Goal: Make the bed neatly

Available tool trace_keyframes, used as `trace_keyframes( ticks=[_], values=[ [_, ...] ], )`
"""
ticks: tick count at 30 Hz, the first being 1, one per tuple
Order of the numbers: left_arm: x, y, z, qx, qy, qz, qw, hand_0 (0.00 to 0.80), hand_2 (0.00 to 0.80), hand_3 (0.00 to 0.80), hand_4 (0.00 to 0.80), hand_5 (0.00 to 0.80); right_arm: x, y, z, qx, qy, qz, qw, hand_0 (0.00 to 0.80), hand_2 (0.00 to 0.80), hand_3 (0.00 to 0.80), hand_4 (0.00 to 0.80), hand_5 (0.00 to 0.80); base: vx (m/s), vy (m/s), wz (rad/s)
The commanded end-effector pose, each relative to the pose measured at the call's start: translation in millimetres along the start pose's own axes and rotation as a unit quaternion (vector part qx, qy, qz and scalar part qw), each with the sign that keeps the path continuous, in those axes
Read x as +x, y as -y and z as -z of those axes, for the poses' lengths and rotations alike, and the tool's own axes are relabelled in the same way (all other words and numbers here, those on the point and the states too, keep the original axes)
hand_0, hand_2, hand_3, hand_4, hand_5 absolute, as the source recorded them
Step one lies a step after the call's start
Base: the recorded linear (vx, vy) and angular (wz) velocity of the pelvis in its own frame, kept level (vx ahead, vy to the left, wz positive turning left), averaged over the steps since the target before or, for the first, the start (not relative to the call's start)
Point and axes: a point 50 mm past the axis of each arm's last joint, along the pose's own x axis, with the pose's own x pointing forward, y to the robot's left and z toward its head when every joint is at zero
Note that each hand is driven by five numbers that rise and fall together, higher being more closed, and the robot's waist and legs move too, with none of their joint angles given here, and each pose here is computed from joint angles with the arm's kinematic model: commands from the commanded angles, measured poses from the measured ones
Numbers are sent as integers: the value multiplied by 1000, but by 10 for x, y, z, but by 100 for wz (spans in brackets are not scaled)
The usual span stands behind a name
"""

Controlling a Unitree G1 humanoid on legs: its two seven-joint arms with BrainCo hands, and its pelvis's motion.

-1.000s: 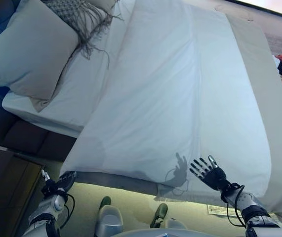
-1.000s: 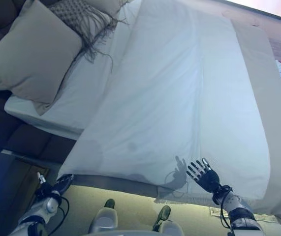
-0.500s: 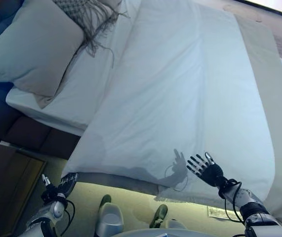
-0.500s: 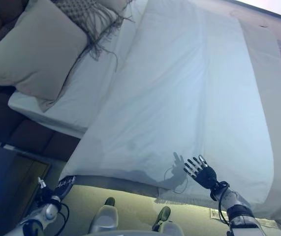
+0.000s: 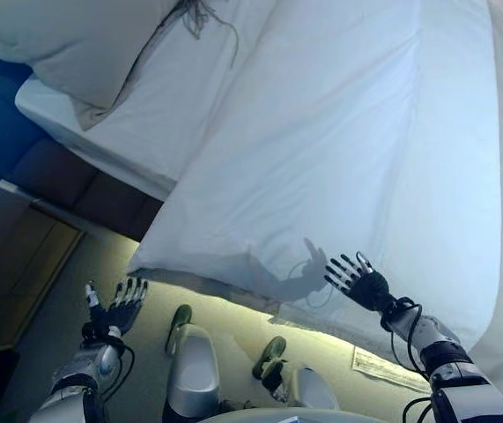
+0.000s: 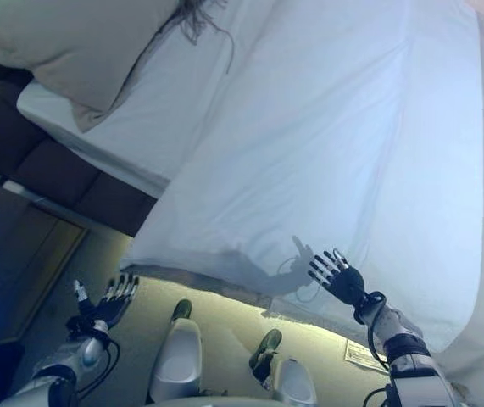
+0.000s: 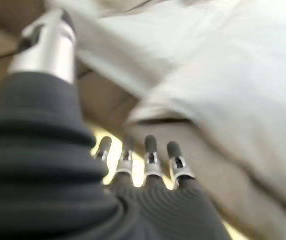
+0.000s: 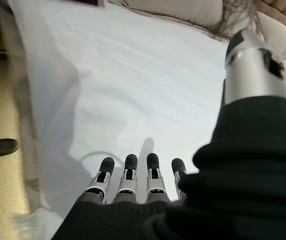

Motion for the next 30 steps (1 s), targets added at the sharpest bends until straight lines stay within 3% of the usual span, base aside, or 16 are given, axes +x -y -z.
trace_keyframes(
  ticks=[1,9,15,23,30],
  values=[
    [-550,-365,-614,36,83,-65,994,0,0,0,0,0,19,-98,-99,5,25,-25,999,0,0,0,0,0,-1,-54,15],
    [-683,-718,-370,20,56,-107,992,0,0,0,0,0,28,-101,-149,14,34,-27,999,0,0,0,0,0,-23,-35,12],
    [-825,-845,-450,7,98,-134,986,0,0,0,0,0,32,-105,-137,18,30,-27,999,0,0,0,0,0,26,-23,0],
    [-980,-698,-903,43,169,-166,971,0,0,0,0,0,-92,65,-8,15,5,-12,1000,0,0,0,0,0,96,-63,-1],
    [-883,-496,-1059,157,161,-205,953,0,0,0,0,0,-301,347,130,-9,-27,39,999,0,0,0,0,0,81,-51,-22]
  ],
)
